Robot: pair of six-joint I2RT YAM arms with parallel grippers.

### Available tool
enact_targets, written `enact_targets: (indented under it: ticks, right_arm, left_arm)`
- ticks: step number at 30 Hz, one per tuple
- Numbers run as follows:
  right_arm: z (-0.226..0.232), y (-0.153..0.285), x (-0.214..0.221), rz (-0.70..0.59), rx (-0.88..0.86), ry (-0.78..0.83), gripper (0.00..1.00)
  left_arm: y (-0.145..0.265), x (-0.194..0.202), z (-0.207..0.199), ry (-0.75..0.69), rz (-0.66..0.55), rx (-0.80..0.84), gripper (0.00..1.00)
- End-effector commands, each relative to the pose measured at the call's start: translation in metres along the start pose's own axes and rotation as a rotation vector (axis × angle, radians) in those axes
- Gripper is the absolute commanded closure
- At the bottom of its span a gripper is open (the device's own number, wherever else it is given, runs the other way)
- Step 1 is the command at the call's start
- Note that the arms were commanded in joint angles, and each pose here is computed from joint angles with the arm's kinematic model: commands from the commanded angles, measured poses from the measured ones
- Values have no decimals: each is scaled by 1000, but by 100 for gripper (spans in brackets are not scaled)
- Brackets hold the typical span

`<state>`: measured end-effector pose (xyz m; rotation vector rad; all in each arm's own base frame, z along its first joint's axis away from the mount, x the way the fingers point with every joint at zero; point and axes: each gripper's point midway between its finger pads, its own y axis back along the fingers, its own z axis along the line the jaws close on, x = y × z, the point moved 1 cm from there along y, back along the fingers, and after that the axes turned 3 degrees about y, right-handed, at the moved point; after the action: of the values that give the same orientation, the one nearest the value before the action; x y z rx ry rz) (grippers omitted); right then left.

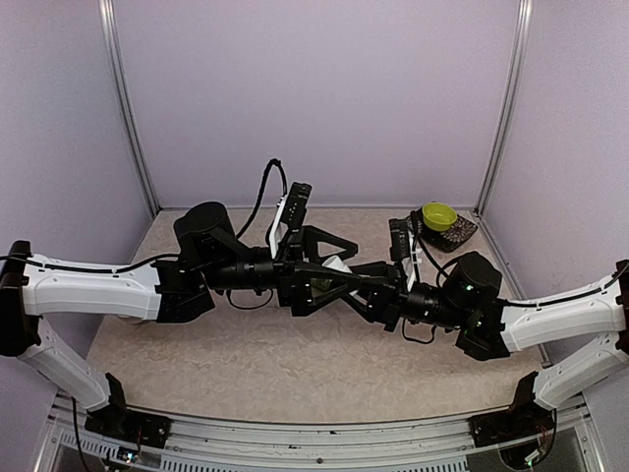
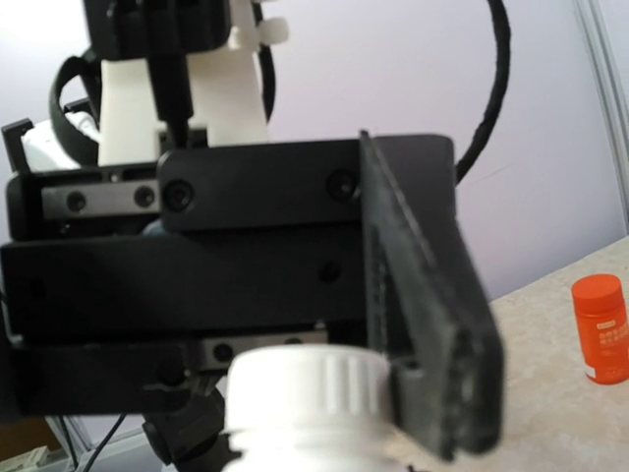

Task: Sort the pills into containers
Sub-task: Unscrew the lid of the pill bottle from the pill bottle.

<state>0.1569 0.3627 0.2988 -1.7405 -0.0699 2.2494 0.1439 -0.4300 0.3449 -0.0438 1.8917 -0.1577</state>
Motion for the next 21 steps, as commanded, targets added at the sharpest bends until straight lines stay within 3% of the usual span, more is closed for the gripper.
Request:
enact_targets:
  ticks: [1,7,21]
  right_arm:
    - [-10,1,-11,-50,86,-8,94]
    - [-24,10,-11,-62,181,-14,94]
    - [-24,21,-25,-87,222,41,94]
  left_arm:
    - [-2,-11,-13,-39,-25,52,2]
    - [1,-10,-13,-46,-24,39,3]
    - [7,-11,-10,-59,-18,1,2]
